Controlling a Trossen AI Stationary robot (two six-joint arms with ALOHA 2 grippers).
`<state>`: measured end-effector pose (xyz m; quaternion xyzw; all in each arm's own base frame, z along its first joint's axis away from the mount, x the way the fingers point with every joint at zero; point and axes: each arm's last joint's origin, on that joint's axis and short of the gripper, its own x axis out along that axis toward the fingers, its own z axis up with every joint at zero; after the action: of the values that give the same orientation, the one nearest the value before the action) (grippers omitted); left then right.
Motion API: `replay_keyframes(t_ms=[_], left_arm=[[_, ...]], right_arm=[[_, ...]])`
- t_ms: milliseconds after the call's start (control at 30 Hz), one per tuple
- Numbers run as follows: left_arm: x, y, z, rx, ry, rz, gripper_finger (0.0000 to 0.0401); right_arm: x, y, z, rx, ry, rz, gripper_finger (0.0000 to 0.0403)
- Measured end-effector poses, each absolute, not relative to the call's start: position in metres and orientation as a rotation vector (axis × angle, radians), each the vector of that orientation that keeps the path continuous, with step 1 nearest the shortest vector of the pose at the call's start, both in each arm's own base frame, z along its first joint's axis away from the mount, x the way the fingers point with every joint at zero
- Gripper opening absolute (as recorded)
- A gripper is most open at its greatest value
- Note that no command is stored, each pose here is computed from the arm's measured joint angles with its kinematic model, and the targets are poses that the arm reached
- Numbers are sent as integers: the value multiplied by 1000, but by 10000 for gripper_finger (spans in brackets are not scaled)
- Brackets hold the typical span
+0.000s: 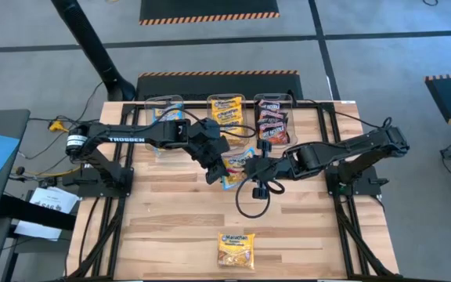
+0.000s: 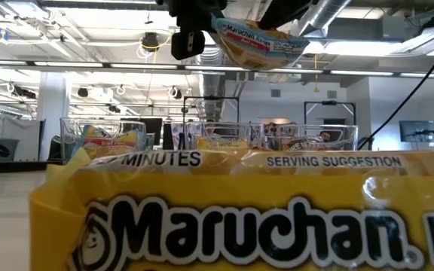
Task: Sort Maruchan noodles
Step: Put the blue noodle pack into the left transparent bin
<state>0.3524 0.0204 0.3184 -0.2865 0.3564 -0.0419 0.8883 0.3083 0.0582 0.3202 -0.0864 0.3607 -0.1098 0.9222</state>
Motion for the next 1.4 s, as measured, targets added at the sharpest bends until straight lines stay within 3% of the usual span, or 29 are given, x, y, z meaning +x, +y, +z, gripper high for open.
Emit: replay_keyframes(t_ms=[400,667,1033,1200,1400], left_arm=[[321,21,339,-526,768,26,1],[277,22,363,-438,782,166,1],[187,23,409,-296,606,420,0],[152,22,393,-302,535,500,0],[132,23,346,-310,464,575,0]], right_arm=[[304,57,329,-158,704,-226,198],[296,62,339,-104,654,-212,204],[290,77,344,-107,620,-160,203],[290,80,344,-103,618,-151,203],[290,80,344,-87,616,-157,203]])
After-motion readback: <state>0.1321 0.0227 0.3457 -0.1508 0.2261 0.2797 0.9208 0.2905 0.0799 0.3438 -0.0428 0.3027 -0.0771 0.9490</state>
